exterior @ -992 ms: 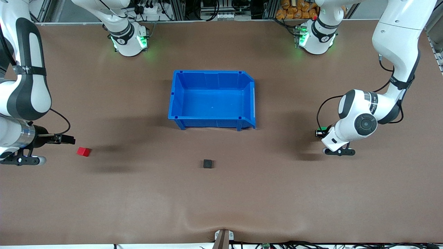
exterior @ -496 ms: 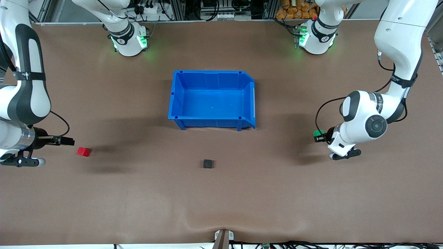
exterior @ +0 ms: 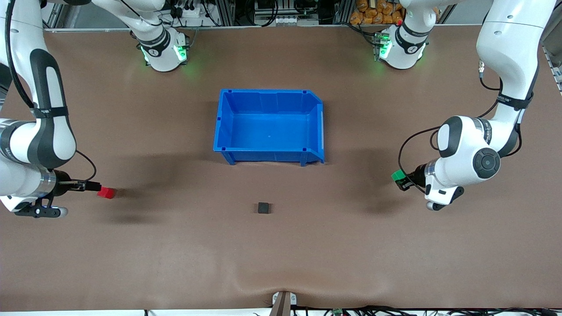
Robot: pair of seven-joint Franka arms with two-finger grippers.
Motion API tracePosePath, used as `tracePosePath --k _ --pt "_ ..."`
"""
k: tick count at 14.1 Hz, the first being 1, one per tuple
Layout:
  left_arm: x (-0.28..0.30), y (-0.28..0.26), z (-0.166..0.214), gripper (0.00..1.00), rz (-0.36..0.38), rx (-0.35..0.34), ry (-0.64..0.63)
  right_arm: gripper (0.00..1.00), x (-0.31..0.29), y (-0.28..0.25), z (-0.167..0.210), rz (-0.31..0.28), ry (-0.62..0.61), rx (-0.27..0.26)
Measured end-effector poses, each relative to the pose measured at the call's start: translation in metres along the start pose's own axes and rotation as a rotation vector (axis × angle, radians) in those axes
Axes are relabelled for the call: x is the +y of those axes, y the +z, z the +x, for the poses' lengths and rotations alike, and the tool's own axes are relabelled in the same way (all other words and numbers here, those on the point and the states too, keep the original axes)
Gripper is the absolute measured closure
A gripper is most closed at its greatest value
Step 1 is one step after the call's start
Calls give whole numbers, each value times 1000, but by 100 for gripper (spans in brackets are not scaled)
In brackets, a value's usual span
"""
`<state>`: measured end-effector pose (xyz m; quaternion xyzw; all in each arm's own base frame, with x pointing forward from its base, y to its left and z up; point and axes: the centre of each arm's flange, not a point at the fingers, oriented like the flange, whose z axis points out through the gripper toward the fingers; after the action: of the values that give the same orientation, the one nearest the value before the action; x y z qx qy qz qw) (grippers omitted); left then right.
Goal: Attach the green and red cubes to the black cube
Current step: 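Carry the green cube toward the black cube while the right gripper grasps red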
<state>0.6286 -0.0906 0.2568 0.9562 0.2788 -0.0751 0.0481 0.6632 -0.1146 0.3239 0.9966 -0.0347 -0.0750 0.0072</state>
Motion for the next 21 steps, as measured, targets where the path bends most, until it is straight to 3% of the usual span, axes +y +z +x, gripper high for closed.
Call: tracePosePath --k 7,11,21 --pt "39 -18 -2 61 -63 14 -185 0 14 25 7 -1 19 3" --pt "76 -5 -9 61 -106 -32 -293 0 14 43 10 -2 19 -6" --pt "159 21 -63 61 -114 -85 -511 0 24 75 12 0 34 -37"
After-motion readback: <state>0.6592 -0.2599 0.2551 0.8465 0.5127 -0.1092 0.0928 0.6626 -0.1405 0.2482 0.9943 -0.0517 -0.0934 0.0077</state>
